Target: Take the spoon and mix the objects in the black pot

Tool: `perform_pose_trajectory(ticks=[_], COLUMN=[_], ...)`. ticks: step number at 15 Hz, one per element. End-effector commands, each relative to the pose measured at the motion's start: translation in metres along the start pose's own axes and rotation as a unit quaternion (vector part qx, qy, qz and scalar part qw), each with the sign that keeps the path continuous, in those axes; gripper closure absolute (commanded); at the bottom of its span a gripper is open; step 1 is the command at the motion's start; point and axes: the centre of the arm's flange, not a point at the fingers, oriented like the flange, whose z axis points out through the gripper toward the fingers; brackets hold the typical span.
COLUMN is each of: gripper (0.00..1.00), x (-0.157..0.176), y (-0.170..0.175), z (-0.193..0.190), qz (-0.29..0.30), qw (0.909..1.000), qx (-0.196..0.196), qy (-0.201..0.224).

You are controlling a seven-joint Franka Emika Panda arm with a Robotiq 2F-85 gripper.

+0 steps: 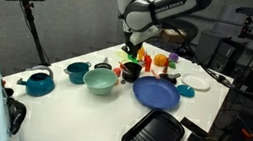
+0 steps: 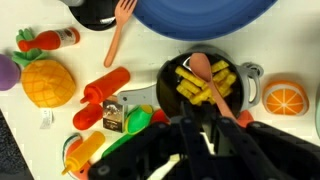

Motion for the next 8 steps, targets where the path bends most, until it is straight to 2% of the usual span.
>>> perform_pose_trajectory(ticks=[1,2,3,4,6,8], gripper=[0.96,0.58,0.56,0.74,0.60,0.56], x=[0.017,0.018,0.008,0.008,0.008,0.007], y=[0.006,0.007,0.004,0.004,0.003,0.002], z=[-0.023,-0.030,-0.017,-0.020,-0.017,-0.015], qz=[0.006,0.008,0.009,0.010,0.009,0.009], qw=[0.9991,0.9990,0.9997,0.9996,0.9997,0.9997], qx=[0.039,0.042,0.018,0.019,0.018,0.017], qy=[0.016,0.017,0.014,0.016,0.014,0.013])
